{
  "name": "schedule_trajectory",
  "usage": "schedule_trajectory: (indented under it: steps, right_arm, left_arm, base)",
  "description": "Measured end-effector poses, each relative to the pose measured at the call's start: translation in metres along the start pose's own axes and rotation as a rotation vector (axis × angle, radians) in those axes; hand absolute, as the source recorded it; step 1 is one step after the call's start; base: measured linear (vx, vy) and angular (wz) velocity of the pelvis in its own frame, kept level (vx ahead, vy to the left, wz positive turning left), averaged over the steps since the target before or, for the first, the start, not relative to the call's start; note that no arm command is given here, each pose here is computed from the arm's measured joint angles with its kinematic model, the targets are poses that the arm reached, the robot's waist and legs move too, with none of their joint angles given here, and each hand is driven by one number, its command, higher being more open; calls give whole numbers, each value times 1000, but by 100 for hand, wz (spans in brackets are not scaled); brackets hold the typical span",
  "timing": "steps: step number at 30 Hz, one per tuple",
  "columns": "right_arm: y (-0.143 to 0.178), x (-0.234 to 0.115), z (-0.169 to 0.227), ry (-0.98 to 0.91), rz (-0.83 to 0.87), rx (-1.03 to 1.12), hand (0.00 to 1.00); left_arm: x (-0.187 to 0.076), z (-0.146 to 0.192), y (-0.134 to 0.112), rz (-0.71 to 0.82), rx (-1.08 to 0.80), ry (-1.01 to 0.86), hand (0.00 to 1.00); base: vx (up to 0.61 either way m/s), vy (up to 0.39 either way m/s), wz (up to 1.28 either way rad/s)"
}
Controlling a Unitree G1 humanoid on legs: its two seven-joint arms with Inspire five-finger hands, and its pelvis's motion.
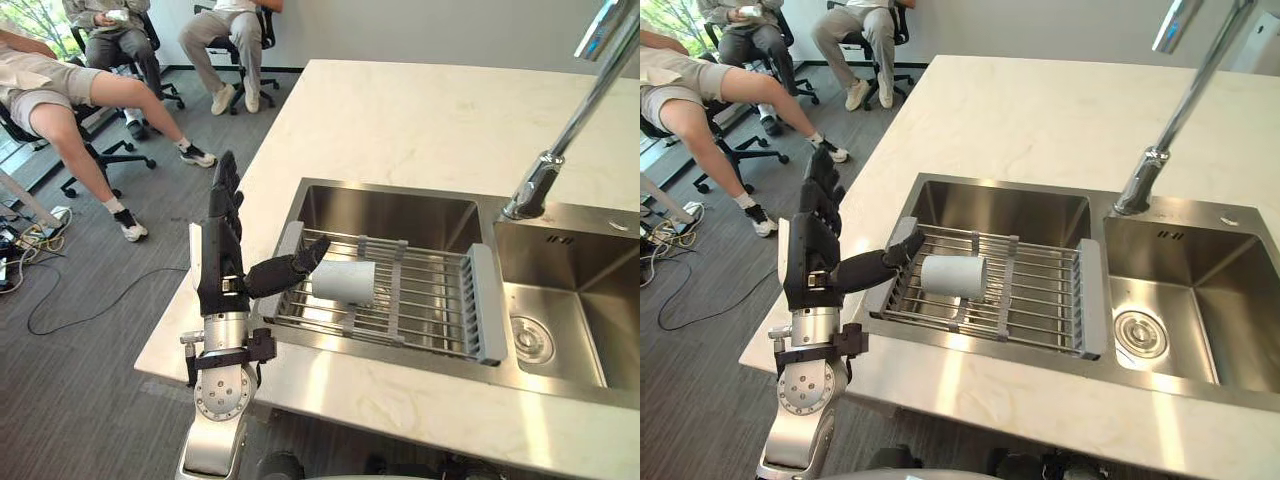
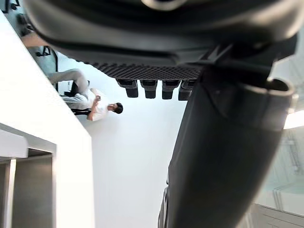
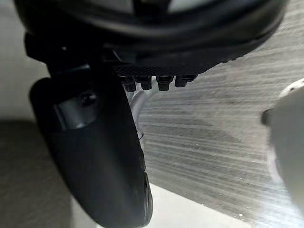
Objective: Walk over to the sink, pick up the cup, carry it to the dishwasher, place the cup inside the dishwasher, then close the dishwasher door
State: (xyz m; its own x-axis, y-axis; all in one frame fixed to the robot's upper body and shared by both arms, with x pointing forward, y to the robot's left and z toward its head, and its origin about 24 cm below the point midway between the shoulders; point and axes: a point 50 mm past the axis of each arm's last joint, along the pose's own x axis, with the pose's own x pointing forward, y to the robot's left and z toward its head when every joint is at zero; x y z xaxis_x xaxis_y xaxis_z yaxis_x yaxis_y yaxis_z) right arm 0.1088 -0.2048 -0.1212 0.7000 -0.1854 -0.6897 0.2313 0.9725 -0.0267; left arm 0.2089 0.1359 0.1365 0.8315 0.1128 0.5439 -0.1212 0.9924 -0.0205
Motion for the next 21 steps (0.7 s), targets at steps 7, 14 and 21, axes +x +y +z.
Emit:
schedule_trajectory:
  steps: [7,14,21]
  right_arm:
    - [10,-5,-13,44,23,25,100]
    - [13,-7,-22,80,54,8,100]
    - [11,-3,-26,117,67,-9,100]
  left_arm:
    - [-2,-1,-14,-131,-6,1,100]
    - [-11,-5,-33,-319,-15,34,100]
    - [-19,-38,-31,-439,127,154,100]
  base:
    - [124,88,-10]
    - [14,3,-3]
    - [-73,-10,-3]
